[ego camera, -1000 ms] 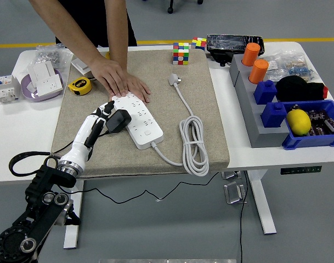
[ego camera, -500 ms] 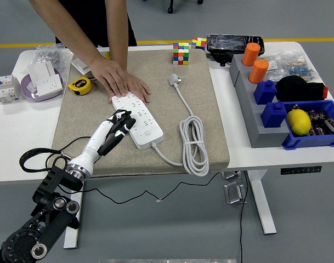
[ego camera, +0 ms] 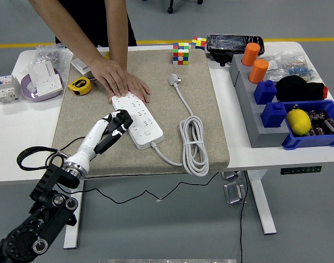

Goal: Pick up the plug,place it near the board,insert it into the board,press the button

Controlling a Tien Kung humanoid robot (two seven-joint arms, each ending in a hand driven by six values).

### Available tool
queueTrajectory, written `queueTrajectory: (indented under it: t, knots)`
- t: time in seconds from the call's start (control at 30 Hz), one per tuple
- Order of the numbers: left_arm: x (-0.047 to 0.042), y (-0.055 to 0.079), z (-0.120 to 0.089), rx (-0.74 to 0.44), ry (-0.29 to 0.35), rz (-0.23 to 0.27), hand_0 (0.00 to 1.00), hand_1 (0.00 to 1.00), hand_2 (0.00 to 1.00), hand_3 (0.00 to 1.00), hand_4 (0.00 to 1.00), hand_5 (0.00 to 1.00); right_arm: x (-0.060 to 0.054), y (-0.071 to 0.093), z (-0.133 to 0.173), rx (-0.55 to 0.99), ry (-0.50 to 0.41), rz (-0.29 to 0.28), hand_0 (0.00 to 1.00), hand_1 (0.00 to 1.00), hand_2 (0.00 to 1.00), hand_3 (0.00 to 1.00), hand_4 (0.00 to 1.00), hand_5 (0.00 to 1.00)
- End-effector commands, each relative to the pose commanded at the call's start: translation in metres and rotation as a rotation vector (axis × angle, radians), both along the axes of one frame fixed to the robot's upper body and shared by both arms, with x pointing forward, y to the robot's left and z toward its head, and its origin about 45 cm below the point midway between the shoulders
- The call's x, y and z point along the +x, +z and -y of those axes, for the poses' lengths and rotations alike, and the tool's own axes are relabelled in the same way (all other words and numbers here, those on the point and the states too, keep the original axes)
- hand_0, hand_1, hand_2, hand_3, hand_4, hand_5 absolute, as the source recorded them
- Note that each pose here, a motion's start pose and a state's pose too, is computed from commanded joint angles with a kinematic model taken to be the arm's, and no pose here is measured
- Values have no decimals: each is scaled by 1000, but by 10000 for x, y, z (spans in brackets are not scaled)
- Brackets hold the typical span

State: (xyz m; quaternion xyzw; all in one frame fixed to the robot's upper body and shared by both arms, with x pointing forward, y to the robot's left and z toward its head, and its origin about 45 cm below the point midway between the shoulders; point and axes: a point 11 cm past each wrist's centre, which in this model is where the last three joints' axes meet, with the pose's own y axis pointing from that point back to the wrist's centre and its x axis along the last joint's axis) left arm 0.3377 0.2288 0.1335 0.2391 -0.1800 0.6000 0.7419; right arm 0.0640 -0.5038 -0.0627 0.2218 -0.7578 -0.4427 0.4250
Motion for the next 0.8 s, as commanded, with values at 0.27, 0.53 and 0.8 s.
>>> queueTrajectory:
  t: [0.27, 0.53, 0.8]
  knots:
    - [-26, -72, -106, 52, 25, -19, 977, 973, 917, 878, 998, 998, 20, 3, -2, 0, -3, 6, 791, 741, 732, 758, 998, 998]
    - [-17, -150, -88, 70, 16, -44, 980, 972, 913, 876, 998, 998, 41, 7, -1, -1, -1, 10, 790, 741, 732, 757, 998, 998]
    - [89, -115, -35, 103, -16, -34, 981, 971, 913, 874, 998, 998, 30, 8, 5, -1, -2, 7, 791, 741, 732, 757, 998, 998]
